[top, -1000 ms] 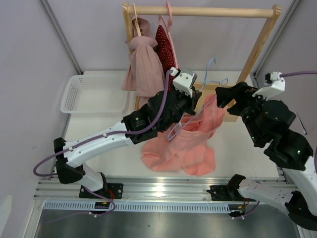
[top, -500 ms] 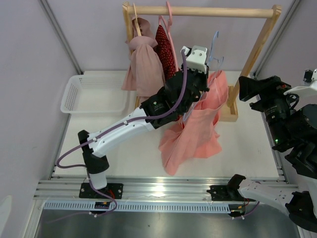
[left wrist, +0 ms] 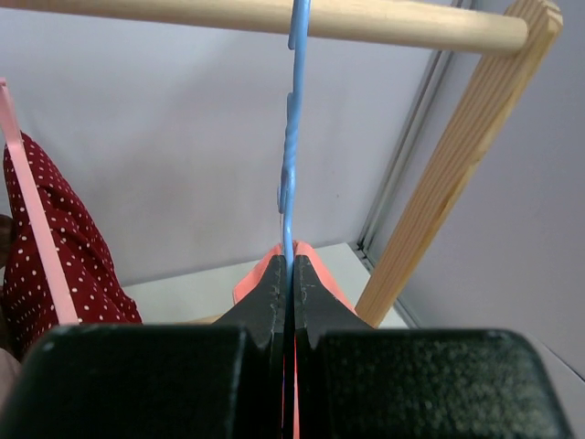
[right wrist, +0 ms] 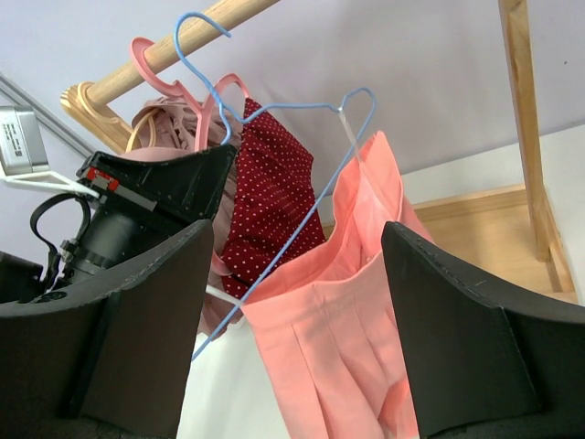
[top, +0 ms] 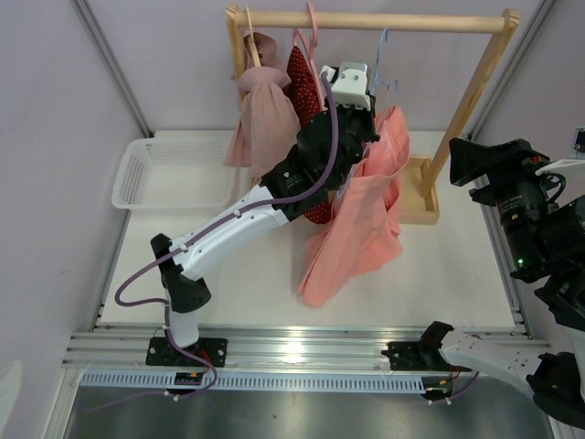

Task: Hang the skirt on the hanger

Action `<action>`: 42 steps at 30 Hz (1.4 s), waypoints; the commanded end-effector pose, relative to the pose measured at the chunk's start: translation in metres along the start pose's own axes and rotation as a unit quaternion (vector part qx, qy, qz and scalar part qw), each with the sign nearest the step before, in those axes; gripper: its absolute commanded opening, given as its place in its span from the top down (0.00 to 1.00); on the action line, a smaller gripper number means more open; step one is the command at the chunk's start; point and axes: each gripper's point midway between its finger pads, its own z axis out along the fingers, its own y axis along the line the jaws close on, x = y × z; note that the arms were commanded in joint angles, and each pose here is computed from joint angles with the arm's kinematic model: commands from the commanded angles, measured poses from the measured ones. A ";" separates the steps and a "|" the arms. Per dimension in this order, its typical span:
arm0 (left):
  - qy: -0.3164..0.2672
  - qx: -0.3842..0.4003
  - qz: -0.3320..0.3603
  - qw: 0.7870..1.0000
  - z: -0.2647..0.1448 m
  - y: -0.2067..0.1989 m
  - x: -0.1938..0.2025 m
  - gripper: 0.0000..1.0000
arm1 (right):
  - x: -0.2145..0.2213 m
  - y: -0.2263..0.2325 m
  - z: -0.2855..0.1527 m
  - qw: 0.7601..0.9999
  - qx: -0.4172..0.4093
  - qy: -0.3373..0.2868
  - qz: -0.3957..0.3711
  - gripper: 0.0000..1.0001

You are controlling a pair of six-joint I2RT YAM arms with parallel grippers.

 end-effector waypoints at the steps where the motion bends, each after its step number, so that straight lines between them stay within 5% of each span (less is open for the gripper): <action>1: -0.116 0.011 -0.063 0.991 -0.001 0.003 -0.085 1.00 | -0.008 -0.001 -0.001 1.000 0.002 -0.010 -0.003 0.20; 13: -0.169 0.000 -0.083 0.982 0.014 0.003 -0.109 1.00 | 0.006 0.003 0.004 1.000 -0.003 0.006 -0.007 0.20; 21: -0.178 -0.013 -0.091 0.980 0.045 0.017 -0.089 1.00 | 0.017 0.007 0.006 1.000 -0.010 0.018 -0.002 0.21; 33: -0.109 -0.004 -0.081 0.991 0.071 0.018 -0.029 1.00 | 0.035 0.001 0.006 0.999 -0.005 0.032 0.003 0.21; 42: -0.080 0.031 -0.056 0.995 0.050 -0.004 -0.012 1.00 | 0.043 -0.004 0.004 0.999 -0.002 0.036 0.005 0.21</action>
